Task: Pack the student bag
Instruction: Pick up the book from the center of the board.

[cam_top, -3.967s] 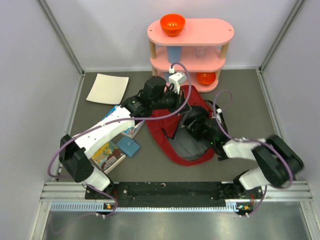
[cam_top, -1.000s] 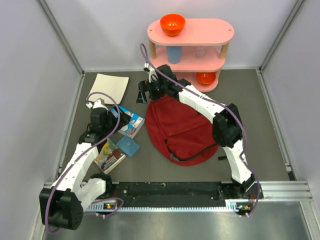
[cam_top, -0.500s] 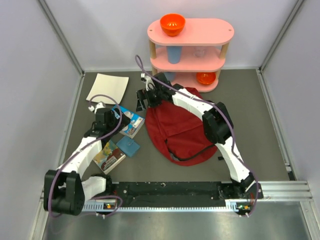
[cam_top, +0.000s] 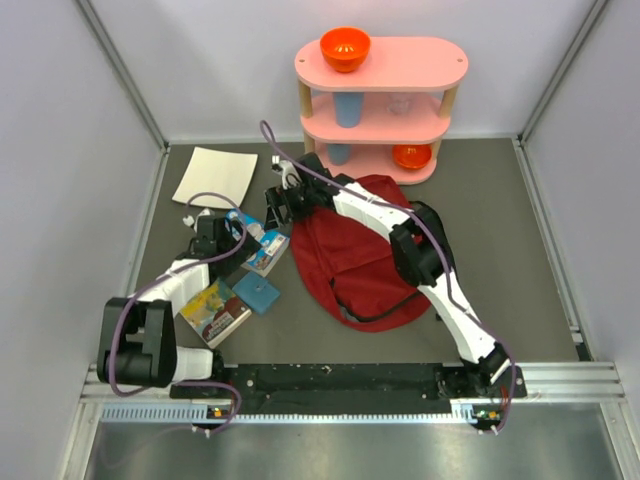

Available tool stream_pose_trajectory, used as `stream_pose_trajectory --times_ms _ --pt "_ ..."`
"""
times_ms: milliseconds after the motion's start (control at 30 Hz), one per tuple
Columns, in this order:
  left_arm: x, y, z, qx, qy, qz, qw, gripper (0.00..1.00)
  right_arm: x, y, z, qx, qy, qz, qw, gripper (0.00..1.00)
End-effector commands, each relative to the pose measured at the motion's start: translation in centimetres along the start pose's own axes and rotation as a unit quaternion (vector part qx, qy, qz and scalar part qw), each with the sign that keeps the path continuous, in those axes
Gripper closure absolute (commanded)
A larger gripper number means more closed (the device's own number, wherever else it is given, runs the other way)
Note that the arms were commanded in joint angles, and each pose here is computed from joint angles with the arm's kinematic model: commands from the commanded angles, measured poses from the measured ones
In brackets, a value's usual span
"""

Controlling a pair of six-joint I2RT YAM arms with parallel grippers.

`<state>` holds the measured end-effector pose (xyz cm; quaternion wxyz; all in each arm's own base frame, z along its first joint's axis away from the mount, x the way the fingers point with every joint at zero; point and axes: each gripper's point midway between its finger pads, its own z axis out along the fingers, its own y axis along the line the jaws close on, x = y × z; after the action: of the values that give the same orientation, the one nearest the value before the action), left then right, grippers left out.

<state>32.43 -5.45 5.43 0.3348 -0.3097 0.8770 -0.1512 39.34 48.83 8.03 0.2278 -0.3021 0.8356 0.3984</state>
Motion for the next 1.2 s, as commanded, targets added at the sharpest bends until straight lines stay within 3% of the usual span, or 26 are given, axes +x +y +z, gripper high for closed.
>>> stream_pose_trajectory --times_ms 0,333,533,767,867,967,1167 --pt "-1.6 -2.8 0.5 0.058 -0.015 -0.007 0.998 0.08 0.5 1.1 1.6 -0.016 0.005 -0.010 1.000 0.11" --pt "-1.2 -3.8 1.4 0.102 0.001 -0.014 0.995 0.26 2.8 1.2 3.2 -0.051 0.037 0.032 0.998 0.20" --pt "-0.4 -4.2 2.2 0.113 0.029 -0.010 0.993 0.23 4.4 1.4 3.4 -0.066 0.059 0.061 0.994 0.23" --pt "-1.1 -6.5 0.5 0.186 0.009 -0.003 0.983 0.25 2.7 3.3 1.7 -0.086 0.045 0.059 0.994 0.34" --pt "-1.9 -8.0 -0.4 0.221 -0.005 0.014 0.975 0.39 1.2 4.4 0.4 -0.096 0.028 0.056 0.993 0.38" --pt "-1.9 -8.3 -0.6 0.231 -0.005 0.018 0.973 0.61 -0.3 5.3 -0.8 -0.134 0.013 0.072 0.988 0.43" --pt "-1.9 -8.7 -1.1 0.245 -0.005 0.015 0.970 0.70 0.7 5.5 -1.7 -0.156 0.018 0.102 0.982 0.46"
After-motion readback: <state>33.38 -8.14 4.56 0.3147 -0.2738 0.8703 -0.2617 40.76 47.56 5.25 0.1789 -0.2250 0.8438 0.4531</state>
